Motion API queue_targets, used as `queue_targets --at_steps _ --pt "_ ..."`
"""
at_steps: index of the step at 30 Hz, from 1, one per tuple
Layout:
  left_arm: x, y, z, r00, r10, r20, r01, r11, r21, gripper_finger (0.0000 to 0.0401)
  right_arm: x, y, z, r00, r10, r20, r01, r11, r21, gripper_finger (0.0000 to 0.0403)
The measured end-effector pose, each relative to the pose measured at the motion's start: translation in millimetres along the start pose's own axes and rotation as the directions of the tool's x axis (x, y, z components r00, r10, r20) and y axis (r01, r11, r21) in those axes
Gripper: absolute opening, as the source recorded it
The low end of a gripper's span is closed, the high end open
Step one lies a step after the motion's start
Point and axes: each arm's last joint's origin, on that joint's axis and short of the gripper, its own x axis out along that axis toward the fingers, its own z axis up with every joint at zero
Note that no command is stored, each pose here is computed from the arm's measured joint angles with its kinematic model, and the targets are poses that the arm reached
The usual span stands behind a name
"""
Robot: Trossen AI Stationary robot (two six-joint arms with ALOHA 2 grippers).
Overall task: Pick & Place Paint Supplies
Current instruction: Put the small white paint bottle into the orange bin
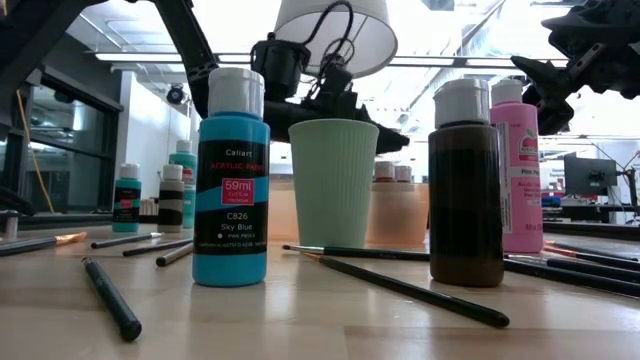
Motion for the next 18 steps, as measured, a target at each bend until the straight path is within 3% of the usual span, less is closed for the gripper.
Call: queue_targets --at_steps 12,18 --pt "-24 -3 60 1.000 -0.027 -0.011 0.028 0.995 0.099 0.0193 0 0 0 1.000 0.000 0.000 0.000 1.000 0.000 0.0188" --pt "-42 -7 68 0.997 -0.063 -0.052 0.068 0.993 0.100 0.0193 0 0 0 1.000 0.001 0.000 -0.001 1.000 0.000 0.0188"
